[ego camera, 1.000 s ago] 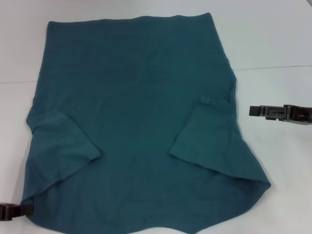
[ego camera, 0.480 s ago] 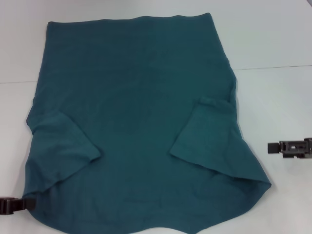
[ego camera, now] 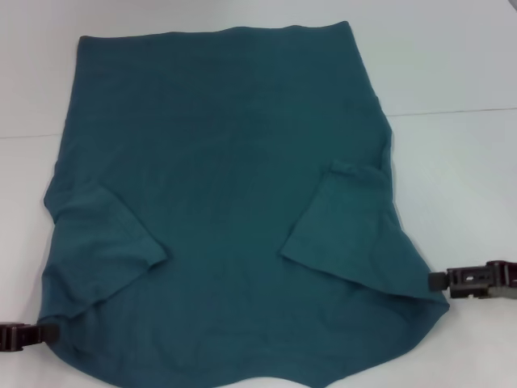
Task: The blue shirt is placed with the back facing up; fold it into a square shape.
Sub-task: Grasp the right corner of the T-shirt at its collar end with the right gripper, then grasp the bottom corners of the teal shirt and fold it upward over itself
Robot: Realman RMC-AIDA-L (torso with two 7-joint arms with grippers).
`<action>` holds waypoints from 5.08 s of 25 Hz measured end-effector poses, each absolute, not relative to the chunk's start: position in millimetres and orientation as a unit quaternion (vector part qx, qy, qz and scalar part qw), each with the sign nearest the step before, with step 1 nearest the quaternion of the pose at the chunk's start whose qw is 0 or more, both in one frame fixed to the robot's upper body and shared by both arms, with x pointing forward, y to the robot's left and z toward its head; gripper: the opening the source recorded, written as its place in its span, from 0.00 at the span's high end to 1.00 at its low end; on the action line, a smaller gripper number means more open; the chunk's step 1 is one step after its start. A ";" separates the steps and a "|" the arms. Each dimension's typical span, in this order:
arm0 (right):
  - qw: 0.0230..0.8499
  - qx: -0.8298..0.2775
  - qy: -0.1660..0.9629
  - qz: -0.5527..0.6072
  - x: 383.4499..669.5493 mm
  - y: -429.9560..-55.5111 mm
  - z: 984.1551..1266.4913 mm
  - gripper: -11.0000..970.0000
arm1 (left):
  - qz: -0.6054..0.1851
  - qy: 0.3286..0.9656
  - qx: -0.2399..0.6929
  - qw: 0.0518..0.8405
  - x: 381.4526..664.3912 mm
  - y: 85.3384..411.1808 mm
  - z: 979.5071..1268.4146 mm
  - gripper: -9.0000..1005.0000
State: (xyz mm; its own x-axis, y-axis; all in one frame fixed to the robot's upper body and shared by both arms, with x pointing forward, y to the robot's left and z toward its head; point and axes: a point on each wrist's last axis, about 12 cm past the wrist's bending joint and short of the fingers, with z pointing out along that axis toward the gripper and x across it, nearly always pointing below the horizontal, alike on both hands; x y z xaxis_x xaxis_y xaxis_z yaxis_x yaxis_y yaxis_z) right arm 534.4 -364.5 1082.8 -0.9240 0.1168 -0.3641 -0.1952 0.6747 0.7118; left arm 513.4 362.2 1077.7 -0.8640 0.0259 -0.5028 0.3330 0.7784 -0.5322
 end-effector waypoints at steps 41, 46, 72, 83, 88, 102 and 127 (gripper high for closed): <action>0.210 -0.021 0.894 0.394 523.7 -358.9 1061.7 0.96 | -0.318 0.911 0.087 0.246 513.9 366.0 1079.8 0.96; 0.235 -0.009 0.882 0.409 506.1 -366.8 1055.1 0.96 | -0.322 0.912 0.067 0.245 506.5 372.5 1077.6 0.96; 0.276 0.000 0.860 0.429 451.4 -393.9 1046.0 0.96 | -0.399 0.884 0.029 0.240 453.0 380.9 1066.1 0.94; 0.278 0.006 0.856 0.436 435.6 -403.6 1048.2 0.96 | -0.428 0.872 0.040 0.232 438.4 378.7 1068.1 0.94; 0.286 0.010 0.854 0.435 433.9 -409.6 1051.6 0.96 | -0.441 0.864 0.040 0.238 433.3 379.1 1069.7 0.93; 0.340 -0.016 0.846 0.410 499.7 -391.6 1069.0 0.96 | -0.445 0.827 0.060 0.339 510.8 367.8 1097.5 0.93; 0.506 -0.044 0.835 0.211 656.4 -293.9 1097.6 0.96 | -0.317 0.795 -0.011 0.517 641.4 335.6 1126.1 0.91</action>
State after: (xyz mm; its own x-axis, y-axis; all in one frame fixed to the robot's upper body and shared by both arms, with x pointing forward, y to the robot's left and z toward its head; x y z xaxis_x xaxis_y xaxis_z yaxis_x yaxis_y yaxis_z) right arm 656.4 -293.9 1097.6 -0.4841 0.1407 -0.8636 -0.2870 0.9068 0.3087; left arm 641.4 335.6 1126.1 -0.4652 -0.3463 -0.8147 0.3097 0.7985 -0.5163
